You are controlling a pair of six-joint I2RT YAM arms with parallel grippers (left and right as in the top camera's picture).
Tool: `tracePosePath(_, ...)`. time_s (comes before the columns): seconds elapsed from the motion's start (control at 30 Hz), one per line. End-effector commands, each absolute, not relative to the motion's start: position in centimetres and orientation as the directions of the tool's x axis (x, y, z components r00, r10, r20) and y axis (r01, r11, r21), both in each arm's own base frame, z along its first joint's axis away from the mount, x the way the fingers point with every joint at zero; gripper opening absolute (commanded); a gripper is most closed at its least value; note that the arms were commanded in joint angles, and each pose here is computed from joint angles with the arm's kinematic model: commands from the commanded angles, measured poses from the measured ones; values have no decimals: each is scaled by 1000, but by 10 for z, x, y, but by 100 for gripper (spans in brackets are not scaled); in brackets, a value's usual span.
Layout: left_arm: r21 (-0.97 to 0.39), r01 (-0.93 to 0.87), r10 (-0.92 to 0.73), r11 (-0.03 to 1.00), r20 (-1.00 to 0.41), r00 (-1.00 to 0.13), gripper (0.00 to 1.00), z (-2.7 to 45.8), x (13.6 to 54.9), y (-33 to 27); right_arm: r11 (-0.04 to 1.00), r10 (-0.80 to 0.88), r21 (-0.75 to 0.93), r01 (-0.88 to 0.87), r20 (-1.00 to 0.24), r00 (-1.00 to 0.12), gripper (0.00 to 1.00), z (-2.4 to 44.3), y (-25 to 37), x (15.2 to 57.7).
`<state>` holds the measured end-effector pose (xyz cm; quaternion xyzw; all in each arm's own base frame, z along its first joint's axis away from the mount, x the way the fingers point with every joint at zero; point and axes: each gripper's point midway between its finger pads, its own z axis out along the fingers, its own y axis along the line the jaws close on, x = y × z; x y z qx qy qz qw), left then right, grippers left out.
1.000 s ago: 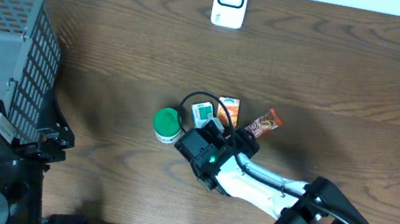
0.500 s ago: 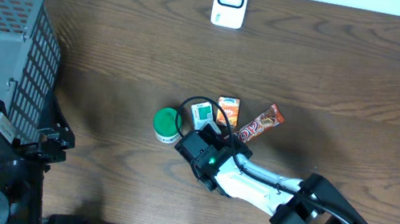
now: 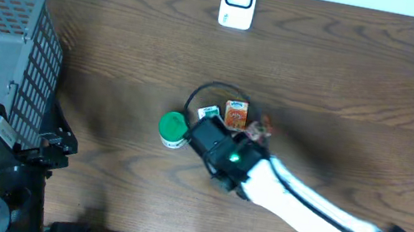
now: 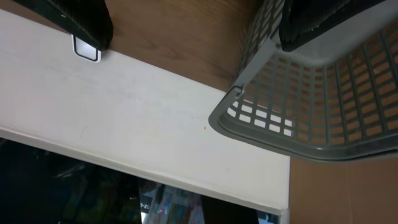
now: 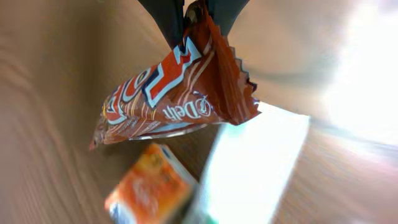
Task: Scan the item barcode
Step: 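Move the snack bar down and set it below the boxes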
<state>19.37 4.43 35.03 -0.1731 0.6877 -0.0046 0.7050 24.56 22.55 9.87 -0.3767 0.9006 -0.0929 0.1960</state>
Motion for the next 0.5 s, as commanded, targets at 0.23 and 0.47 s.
tracePosePath(0.23, -246, -234, -247, 941, -969, 28, 86, 343, 196, 44, 677, -421, 467, -569, -389, -819, 1, 191, 261, 203)
tracePosePath(0.47, -244, -239, -249, 940, -968, 9, 86, 338, 196, 44, 627, -316, 629, -460, -334, -888, 1, 197, 247, 225)
